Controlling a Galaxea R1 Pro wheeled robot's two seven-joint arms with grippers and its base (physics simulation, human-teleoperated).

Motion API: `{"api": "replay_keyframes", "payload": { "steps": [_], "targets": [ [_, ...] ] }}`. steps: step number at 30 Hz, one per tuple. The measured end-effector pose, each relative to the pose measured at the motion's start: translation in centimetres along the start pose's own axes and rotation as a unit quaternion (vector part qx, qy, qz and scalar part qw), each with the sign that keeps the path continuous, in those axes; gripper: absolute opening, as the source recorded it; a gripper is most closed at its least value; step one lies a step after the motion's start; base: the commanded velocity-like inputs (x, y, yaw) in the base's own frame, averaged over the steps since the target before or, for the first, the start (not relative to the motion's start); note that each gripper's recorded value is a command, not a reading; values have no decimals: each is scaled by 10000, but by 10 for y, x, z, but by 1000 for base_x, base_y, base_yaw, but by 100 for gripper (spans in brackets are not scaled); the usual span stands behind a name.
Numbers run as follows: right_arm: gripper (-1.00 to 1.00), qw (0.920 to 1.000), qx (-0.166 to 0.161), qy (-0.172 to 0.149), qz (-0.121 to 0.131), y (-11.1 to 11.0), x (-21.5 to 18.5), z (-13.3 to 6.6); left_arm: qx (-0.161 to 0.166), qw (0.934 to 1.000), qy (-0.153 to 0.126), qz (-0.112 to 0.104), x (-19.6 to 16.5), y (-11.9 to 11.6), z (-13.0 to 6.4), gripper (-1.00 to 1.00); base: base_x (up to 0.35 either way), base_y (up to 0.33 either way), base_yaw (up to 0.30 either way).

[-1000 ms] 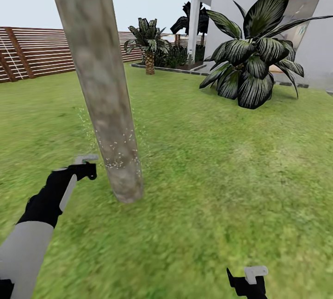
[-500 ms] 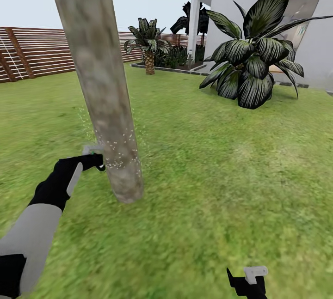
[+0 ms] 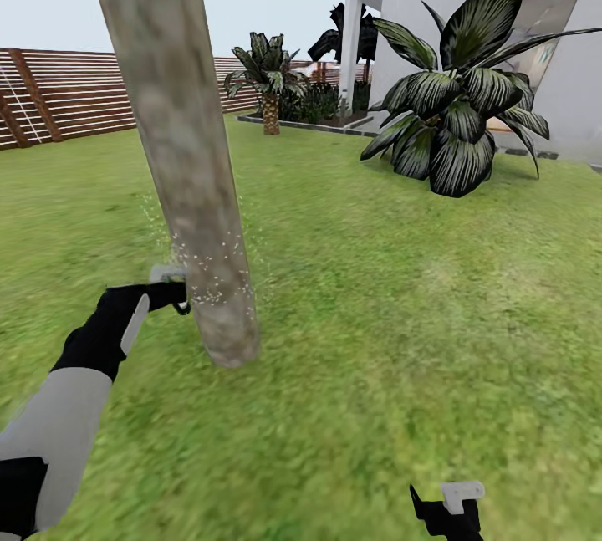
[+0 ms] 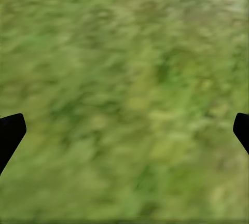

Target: In the garden, pick up the pesticide atomizer on the floor and spray pesticide onto both trees until each tree trunk is fully covered.

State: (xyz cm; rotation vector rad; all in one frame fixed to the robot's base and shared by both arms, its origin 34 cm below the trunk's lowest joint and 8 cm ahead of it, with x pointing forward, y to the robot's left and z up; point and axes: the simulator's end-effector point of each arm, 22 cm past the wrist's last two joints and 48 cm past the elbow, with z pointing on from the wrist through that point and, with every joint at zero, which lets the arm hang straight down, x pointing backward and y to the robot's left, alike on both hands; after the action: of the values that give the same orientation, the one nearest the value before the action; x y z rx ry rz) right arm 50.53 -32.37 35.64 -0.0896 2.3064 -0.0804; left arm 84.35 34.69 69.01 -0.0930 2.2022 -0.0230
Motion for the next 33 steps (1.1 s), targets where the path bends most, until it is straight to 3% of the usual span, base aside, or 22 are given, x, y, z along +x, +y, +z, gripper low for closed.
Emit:
{"api": "replay_keyframes", "payload": {
  "steps": [3,7,12,25,27,29,33],
  "targets": [
    [100,10000,0,-1,0,0,0,0,-19,10000,-43,30,24,3,4,-100,0,0,0],
    [100,10000,0,-1,0,0,0,0,-24,9999,98,39,49,4,6,-100,0,0,0],
    [100,10000,0,-1,0,0,0,0,-17,9999,104,47,51,3,6,-100,0,-54,0],
    [100,10000,-8,-1,0,0,0,0,37,9999,109,20,52,-5,7,-100,-53,-260,0],
    [100,10000,-5,-1,3,0,0,0,30,9998,199,17,67,-4,7,-100,-52,-76,0],
    [100,10000,-7,-1,0,0,0,0,22,9999,152,36,65,-4,6,-100,-14,-20,0],
    [100,10000,-7,-2,0,0,0,0,1,9997,-220,71,22,-7,-7,-100,-1,-2,0]
  ]
}}
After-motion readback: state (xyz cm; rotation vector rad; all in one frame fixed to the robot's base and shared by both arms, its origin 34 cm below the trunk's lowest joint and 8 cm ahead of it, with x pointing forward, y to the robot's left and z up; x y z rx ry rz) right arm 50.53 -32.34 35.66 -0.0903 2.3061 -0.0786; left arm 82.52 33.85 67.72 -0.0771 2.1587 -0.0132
